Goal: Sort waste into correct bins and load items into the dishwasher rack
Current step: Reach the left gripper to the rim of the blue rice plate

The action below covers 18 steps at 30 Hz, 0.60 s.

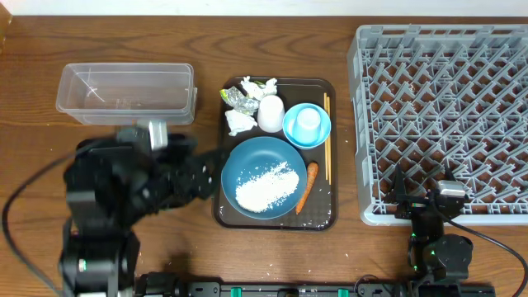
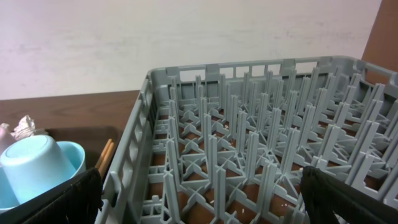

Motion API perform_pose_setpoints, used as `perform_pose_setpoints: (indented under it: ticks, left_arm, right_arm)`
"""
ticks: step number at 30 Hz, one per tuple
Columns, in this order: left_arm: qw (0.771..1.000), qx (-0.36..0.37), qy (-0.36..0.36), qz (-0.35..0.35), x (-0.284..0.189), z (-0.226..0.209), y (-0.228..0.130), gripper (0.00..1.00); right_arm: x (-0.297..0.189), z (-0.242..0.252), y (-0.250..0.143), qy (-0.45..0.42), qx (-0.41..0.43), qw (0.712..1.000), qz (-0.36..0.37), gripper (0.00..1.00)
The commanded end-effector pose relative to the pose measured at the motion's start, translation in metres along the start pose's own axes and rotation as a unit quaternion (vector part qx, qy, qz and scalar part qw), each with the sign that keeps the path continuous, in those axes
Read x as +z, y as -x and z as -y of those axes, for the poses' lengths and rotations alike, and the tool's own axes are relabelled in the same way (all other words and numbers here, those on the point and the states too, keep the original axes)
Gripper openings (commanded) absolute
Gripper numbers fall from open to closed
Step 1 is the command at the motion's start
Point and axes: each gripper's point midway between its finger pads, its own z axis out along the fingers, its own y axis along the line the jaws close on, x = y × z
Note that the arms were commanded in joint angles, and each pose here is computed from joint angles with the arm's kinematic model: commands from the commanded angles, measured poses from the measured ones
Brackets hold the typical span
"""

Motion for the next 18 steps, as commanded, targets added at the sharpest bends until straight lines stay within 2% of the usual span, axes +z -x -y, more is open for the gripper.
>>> perform_pose_setpoints:
  ticks: [1, 6, 10, 14, 18]
  left_arm:
    - [0.996, -0.025, -0.073, -0.046, 0.010, 0.017, -0.004, 1.00]
    - [0.991, -0.038, -0.079, -0.099, 0.028, 0.017, -0.026, 1.00]
    - [0.992, -0.017, 0.019, -0.125, 0.046, 0.001, -0.053, 1.00]
    - [0.980, 0.024, 0.124, -0.153, 0.057, -0.021, -0.080, 1.00]
    - [0.973, 0.052, 0.130, -0.184, 0.071, -0.015, -0.100, 1.00]
  right_arm:
    - [0.000, 0.005, -0.001, -0.012, -0.001, 1.000, -0.002, 0.99]
    - [0.000, 0.005, -0.001, -0.012, -0.001, 1.000, -0.002, 0.99]
    - [0.000, 0.005, -0.001, -0.012, -0.001, 1.000, -0.002, 0.99]
    - [0.000, 0.005, -0.001, -0.012, -0.001, 1.000, -0.002, 0.99]
    - [0.000, 0.005, -0.001, -0.012, -0.001, 1.000, -0.002, 0.99]
